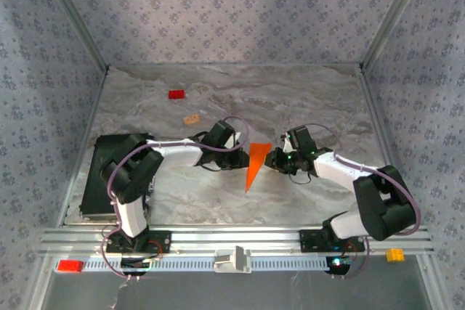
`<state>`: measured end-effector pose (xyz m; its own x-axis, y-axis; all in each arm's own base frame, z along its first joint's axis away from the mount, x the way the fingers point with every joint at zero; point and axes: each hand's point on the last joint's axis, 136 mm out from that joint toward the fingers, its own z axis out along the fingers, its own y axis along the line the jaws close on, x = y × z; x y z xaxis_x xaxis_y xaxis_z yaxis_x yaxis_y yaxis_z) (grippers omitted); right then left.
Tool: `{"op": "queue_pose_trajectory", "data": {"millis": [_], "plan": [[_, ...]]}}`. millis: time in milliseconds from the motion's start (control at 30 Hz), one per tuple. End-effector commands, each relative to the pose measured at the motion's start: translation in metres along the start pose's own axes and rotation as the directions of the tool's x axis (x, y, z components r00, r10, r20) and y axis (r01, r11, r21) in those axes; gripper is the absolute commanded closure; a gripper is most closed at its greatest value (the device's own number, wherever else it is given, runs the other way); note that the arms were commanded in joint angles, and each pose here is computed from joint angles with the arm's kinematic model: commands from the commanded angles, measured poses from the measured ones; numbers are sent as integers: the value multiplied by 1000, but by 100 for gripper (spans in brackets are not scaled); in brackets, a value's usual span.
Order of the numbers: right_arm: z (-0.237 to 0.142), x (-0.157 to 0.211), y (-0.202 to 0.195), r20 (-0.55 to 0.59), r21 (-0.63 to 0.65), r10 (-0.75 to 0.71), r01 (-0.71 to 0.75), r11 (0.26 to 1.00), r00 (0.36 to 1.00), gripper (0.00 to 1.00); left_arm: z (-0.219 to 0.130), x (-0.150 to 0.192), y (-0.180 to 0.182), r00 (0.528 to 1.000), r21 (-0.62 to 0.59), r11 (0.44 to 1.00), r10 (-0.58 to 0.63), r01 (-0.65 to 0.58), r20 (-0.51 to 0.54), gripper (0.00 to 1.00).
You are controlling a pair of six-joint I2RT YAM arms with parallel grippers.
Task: Fold a paper plane with a square sheet of paper (pick it up from the middle)
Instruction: Move a paper plane to the center of the table.
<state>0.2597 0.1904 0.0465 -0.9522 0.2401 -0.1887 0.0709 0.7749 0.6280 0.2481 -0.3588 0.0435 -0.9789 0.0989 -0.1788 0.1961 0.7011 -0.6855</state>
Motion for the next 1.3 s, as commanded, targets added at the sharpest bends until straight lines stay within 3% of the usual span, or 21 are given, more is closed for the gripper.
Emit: {"op": "queue_pose_trajectory", "data": {"millis": [0,867,1267], "plan": [[3,3,-2,-15,20,9,-9,1000,1000,75,6,7,1,999,10,1000,8,-8,-44,81],[15,11,4,-50,-9,-5,4,1000,999,76,14,16,11,996,1,1000,-16,16,-91,88],[24,22,2,-115,6,-2,3,1000,993,77,13,18,-2,993,66,998,2,6,-117,82]]}}
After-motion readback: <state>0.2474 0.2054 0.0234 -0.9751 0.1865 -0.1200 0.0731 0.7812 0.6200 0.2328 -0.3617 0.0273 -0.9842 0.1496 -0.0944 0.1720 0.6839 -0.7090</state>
